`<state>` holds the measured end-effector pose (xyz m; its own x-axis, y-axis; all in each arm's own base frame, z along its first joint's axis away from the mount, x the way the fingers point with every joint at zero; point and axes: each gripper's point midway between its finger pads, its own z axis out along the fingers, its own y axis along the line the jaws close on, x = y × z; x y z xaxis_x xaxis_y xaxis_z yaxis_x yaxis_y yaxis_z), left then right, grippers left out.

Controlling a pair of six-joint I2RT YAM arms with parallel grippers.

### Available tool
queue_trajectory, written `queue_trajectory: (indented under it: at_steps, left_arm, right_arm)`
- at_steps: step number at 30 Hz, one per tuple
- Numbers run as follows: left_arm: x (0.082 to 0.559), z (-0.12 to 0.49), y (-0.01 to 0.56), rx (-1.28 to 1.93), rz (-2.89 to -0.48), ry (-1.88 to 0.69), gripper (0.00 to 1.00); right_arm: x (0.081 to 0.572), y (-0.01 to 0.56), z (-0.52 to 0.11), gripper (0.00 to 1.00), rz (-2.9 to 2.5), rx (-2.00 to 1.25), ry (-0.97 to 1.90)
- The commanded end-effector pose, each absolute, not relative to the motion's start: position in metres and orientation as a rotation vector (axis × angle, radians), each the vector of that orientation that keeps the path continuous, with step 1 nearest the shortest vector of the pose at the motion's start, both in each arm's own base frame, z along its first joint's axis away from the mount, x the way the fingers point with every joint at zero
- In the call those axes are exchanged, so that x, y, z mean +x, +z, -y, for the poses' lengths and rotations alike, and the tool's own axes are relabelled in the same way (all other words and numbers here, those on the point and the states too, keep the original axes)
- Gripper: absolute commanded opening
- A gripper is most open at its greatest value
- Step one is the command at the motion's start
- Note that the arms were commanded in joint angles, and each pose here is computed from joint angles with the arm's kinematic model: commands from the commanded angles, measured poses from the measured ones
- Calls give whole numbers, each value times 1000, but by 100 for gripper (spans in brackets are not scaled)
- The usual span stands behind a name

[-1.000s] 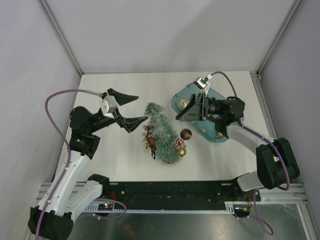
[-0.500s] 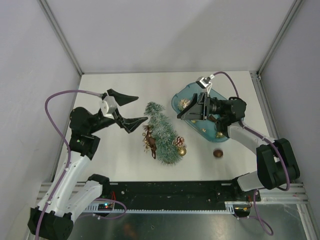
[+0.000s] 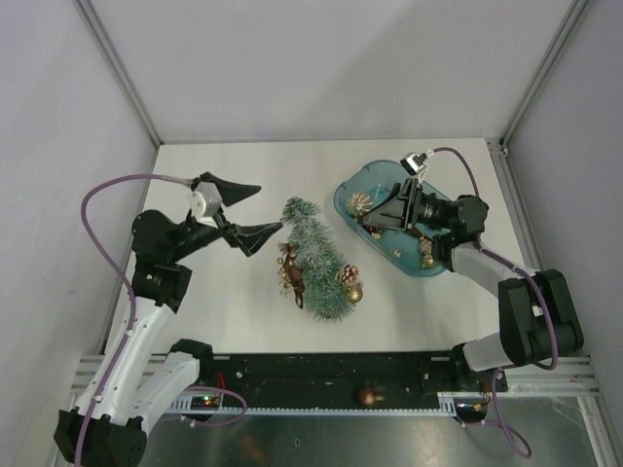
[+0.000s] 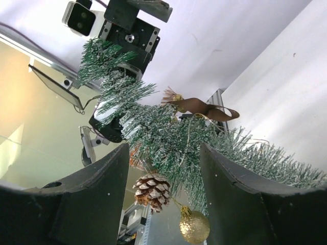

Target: Decorate the small christmas tree

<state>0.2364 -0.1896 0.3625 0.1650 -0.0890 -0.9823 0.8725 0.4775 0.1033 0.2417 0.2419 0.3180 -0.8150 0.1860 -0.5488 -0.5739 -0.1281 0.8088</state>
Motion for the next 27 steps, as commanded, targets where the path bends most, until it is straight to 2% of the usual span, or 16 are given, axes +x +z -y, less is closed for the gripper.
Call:
queue_trajectory:
  at_steps: [1,8,11,14,20,25,27]
  left_arm:
    - [244,178,364,741,-1284,-772,100]
    - [266,154,343,578,-1496,-675,100]
    - [275,143,329,520,-1601,-613,100]
    - [281,133,308,485,-1721,-561,100]
    - [290,110,274,386,-1922,-461,100]
    - [298,89,278,276,-1946,-350,100]
    - [300,82,284,236,-1938,-312,100]
  right_arm:
    - [236,335,-233,62,-1435,-567,1875]
    - [272,307,-227,70,-1616,-373,1702]
    - [307,281,-216,74,-1758,-253,1381]
    - [321,247,-197,77,-1940,-119,1143]
    - [326,217,-159,80,-2073,71,893]
    - [323,220,-144,85,-2067,126,805]
    - [320,223,-142,91,-2063,137,793]
